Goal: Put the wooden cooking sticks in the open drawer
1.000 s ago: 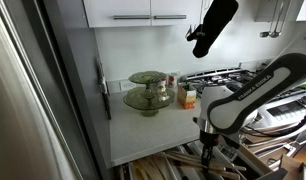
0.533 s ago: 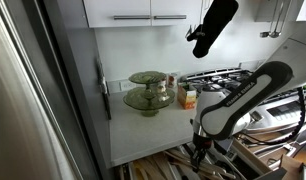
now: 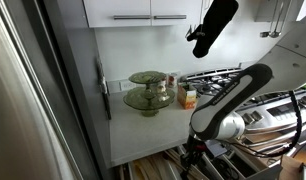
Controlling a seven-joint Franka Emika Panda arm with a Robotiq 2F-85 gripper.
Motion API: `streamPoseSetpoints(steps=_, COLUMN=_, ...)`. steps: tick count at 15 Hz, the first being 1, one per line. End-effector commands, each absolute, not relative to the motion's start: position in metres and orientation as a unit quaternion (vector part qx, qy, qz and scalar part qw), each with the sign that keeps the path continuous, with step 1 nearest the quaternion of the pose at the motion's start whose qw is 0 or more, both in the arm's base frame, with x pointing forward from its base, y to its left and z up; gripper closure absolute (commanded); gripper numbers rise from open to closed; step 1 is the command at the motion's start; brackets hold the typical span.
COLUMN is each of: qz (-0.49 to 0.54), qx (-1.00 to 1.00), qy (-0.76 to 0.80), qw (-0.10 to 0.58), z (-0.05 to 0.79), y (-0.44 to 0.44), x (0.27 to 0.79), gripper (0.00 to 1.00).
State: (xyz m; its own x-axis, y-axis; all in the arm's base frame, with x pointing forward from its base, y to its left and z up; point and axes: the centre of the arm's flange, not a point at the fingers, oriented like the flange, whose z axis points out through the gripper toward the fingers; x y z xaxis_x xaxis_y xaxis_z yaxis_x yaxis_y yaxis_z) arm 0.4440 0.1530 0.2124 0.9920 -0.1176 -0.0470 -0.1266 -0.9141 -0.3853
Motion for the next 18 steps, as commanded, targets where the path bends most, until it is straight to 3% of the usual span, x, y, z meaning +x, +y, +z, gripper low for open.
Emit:
streamPoseSetpoints(steps=1, qz=-0.002, qx=-0.967, qy=0.125, qw=0.224, z=0.201, y=0.153, x=0.449, gripper=0.94)
streamPoseSetpoints(steps=2, qz=-0.005, qx=-0.964, qy=0.136, qw=0.226, z=0.200, y=0.152, x=0.449, gripper=0.94)
streamPoseSetpoints(steps=3, qz=-0.014, qx=-0.964, qy=0.148, qw=0.222, z=0.202, y=0.150, x=0.449, gripper=0.49)
streamPoseSetpoints(steps=5, qz=-0.035, qx=-0.963, qy=0.160, qw=0.216, z=0.207, y=0.145, x=0.448, gripper=0.42)
streamPoseSetpoints(steps=10, qz=-0.067, qx=-0.967, qy=0.152, qw=0.196, z=0.226, y=0.133, x=0.442, gripper=0.04)
streamPoseSetpoints(steps=12, qz=-0.058, qx=-0.970, qy=0.140, qw=0.193, z=0.232, y=0.131, x=0.435, gripper=0.00)
streamPoseSetpoints(steps=18, qz=0.003, qx=-0.984, qy=0.058, qw=0.171, z=0.243, y=0.126, x=0.395, gripper=0.00)
